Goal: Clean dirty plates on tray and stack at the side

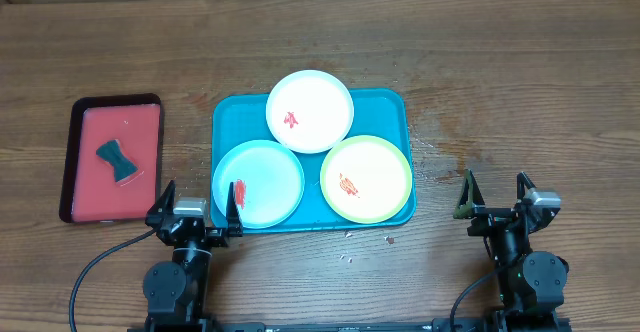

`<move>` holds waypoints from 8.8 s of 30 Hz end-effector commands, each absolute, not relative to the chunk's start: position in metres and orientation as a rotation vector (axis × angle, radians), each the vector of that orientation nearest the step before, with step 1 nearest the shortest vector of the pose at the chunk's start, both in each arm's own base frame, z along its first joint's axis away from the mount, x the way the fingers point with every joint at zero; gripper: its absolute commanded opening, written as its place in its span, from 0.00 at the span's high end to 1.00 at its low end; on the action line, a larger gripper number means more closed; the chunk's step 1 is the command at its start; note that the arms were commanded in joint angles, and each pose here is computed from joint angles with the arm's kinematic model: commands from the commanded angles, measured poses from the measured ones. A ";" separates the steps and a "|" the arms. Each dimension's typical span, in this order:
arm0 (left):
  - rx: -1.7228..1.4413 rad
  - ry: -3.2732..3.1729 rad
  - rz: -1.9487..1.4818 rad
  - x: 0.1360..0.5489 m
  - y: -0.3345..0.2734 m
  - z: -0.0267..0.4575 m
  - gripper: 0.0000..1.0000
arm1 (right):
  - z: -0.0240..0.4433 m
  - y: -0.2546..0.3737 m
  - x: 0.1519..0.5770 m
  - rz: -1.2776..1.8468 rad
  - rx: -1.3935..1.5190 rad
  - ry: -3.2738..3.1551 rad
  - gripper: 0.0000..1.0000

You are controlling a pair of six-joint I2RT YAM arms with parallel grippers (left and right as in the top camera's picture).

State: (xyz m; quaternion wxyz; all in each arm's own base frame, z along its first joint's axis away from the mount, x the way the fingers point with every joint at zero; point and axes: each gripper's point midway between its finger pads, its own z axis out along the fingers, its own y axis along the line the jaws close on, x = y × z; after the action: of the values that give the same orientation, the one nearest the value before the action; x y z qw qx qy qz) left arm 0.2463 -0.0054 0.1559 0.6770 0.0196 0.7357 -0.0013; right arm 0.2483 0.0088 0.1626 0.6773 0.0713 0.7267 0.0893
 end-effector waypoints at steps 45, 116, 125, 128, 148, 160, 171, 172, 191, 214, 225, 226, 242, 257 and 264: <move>-0.176 1.701 -0.239 0.225 -0.010 0.349 0.00 | 0.160 0.007 0.249 0.192 0.163 1.633 0.00; -1.287 2.938 0.170 0.365 0.218 -0.018 0.83 | 0.160 0.007 0.249 0.192 0.163 1.633 0.00; -1.316 3.025 0.162 0.345 0.207 -0.016 0.00 | 0.160 0.007 0.249 0.192 0.164 1.633 0.00; -1.337 3.091 0.155 0.331 0.199 -0.013 0.00 | 0.160 0.007 0.249 0.192 0.163 1.633 0.00; -1.332 3.083 0.162 0.333 0.200 -0.013 0.56 | 0.160 0.007 0.249 0.192 0.163 1.633 0.00; -1.289 2.952 0.175 0.362 0.216 -0.018 0.00 | 0.160 0.007 0.249 0.192 0.164 1.633 0.00; -1.214 2.971 0.172 0.365 0.218 -0.018 0.91 | 0.160 0.007 0.249 0.192 0.164 1.633 0.00; -1.216 2.976 0.171 0.364 0.217 -0.018 0.95 | 0.160 0.007 0.249 0.192 0.164 1.633 0.00; -1.199 2.751 0.017 0.395 0.212 0.157 0.96 | 0.160 0.007 0.249 0.192 0.163 1.632 0.00; -1.215 2.859 0.129 0.367 0.212 0.114 0.96 | 0.160 0.007 0.249 0.192 0.164 1.633 0.00; -1.230 2.950 0.051 0.349 0.190 0.089 0.96 | 0.160 0.007 0.249 0.192 0.164 1.633 0.00; -1.232 2.973 0.026 0.345 0.185 0.081 0.96 | 0.160 0.007 0.249 0.192 0.163 1.633 0.00; -1.020 2.694 -0.084 0.342 0.156 0.240 0.96 | 0.160 0.007 0.249 0.192 0.164 1.633 0.00; -0.327 3.073 -0.400 0.313 -0.028 0.206 0.96 | 0.160 0.007 0.249 0.192 0.164 1.633 0.00; -0.190 3.165 -0.376 0.301 -0.099 0.122 0.96 | 0.160 0.007 0.249 0.192 0.164 1.633 0.00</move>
State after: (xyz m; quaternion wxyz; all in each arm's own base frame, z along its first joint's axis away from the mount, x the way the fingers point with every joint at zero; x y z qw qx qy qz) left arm 0.3147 -0.0758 0.1490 0.0015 -0.0530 0.9918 -0.1160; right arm 0.2483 0.0088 0.1626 0.6773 0.0714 0.7267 0.0894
